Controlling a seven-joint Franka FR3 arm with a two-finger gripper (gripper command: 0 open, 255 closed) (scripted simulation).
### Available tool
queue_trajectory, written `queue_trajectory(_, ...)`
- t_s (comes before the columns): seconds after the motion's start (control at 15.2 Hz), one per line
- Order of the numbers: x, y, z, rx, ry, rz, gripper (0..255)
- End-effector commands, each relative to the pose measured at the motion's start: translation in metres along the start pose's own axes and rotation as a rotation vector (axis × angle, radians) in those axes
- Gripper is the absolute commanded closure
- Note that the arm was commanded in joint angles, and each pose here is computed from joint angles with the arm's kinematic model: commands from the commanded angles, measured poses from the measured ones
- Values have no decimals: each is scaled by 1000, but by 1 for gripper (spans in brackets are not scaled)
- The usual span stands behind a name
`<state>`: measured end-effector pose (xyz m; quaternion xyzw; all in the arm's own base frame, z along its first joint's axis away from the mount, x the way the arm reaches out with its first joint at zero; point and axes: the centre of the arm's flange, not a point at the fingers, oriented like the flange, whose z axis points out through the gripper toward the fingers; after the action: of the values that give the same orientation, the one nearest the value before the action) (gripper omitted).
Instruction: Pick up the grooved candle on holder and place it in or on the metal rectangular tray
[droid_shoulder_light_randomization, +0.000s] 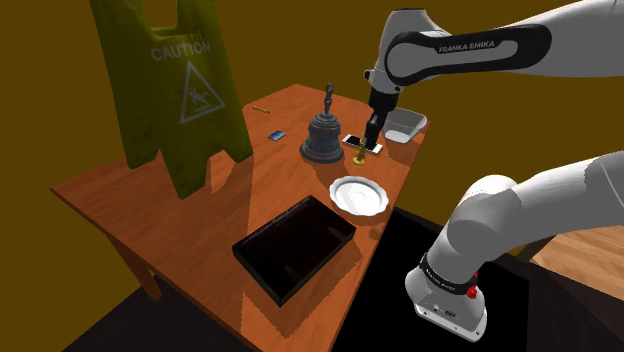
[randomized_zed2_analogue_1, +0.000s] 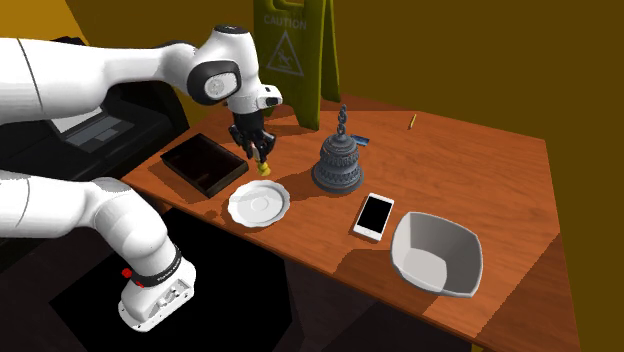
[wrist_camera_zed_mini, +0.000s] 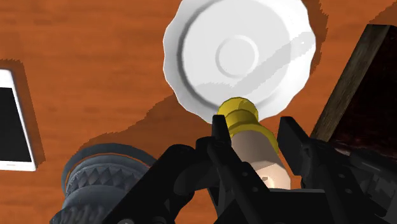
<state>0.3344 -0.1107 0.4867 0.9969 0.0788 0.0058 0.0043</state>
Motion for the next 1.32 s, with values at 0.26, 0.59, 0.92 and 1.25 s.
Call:
queue_trajectory(0.26,14,-78,-5,0,0,2,255)
queue_trajectory(0.59,25,-143,-10,0,0,2,255)
queue_trajectory(0.92,36,-208,-14,0,0,2,255)
queue_trajectory(1.25,46,-273,-19,0,0,2,255)
